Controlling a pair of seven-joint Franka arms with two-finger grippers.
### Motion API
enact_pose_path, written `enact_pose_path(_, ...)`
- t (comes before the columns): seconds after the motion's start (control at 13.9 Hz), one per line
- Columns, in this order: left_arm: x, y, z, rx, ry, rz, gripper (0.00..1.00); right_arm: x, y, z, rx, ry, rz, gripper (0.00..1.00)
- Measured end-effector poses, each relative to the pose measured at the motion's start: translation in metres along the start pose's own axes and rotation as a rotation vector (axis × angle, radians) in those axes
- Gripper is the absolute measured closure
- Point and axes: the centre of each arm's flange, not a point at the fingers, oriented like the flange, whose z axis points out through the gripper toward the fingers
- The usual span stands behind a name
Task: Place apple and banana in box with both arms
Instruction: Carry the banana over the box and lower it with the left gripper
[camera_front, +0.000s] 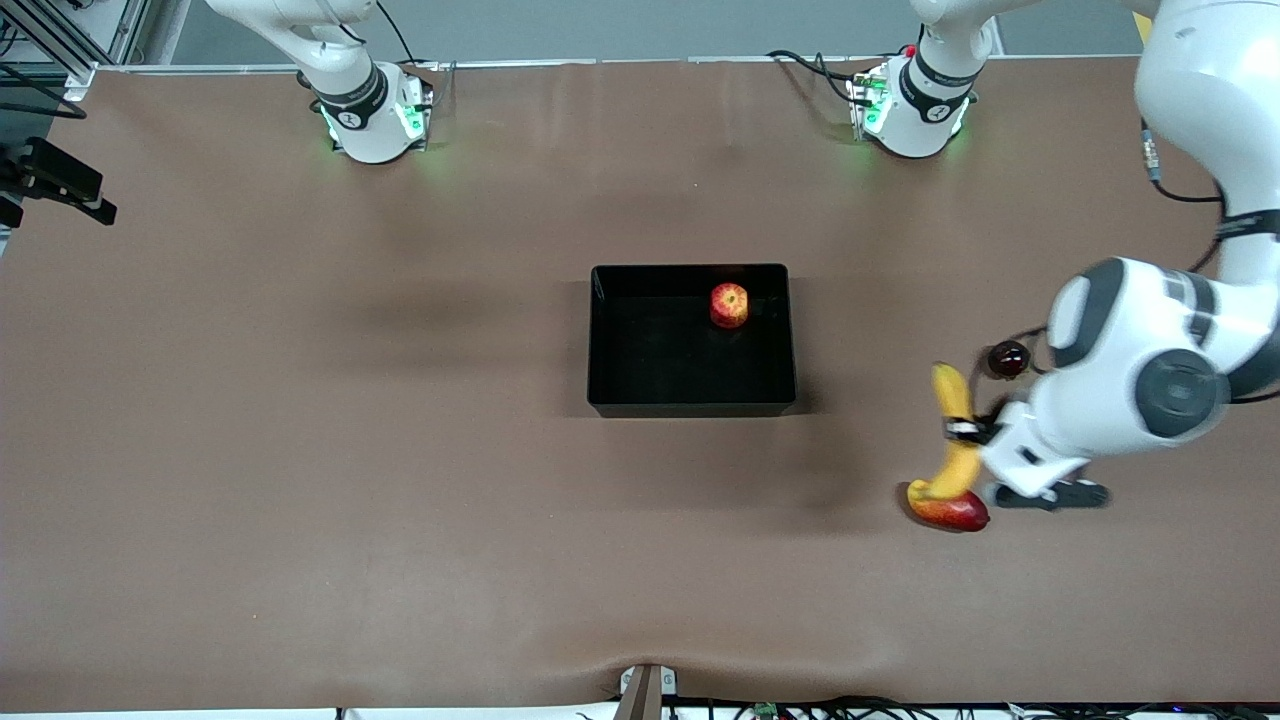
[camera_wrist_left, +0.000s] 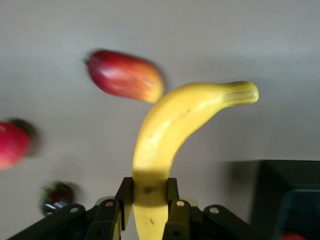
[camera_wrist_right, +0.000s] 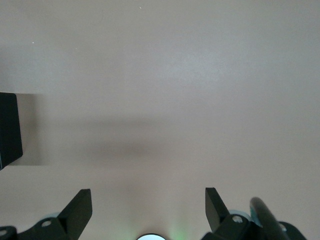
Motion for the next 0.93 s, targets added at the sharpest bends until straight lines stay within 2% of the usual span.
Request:
enact_pose_path(0.22,-0.037,0.080,0.004,-0.013,-0.024,-0.094,0.68,0.000,-0.001,0.001,0.000,-0.001,-0.001,0.00)
enact_pose_path(0.43,-0.080,0.162,0.013,0.013,-0.031,-0.149,0.68,0.001,0.001,0.002,0.000,-0.004,0.002,0.00)
enact_pose_path(0.72,-0.152,0.269,0.027,0.013,-0.009,-0.166,0.68,0.001,-0.001,0.002,0.000,-0.005,-0.001,0.00)
enact_pose_path(0.93,-0.182,0.312,0.056,0.012,-0.012,-0.175,0.68,0.001,-0.001,0.002,0.000,-0.005,-0.002,0.00)
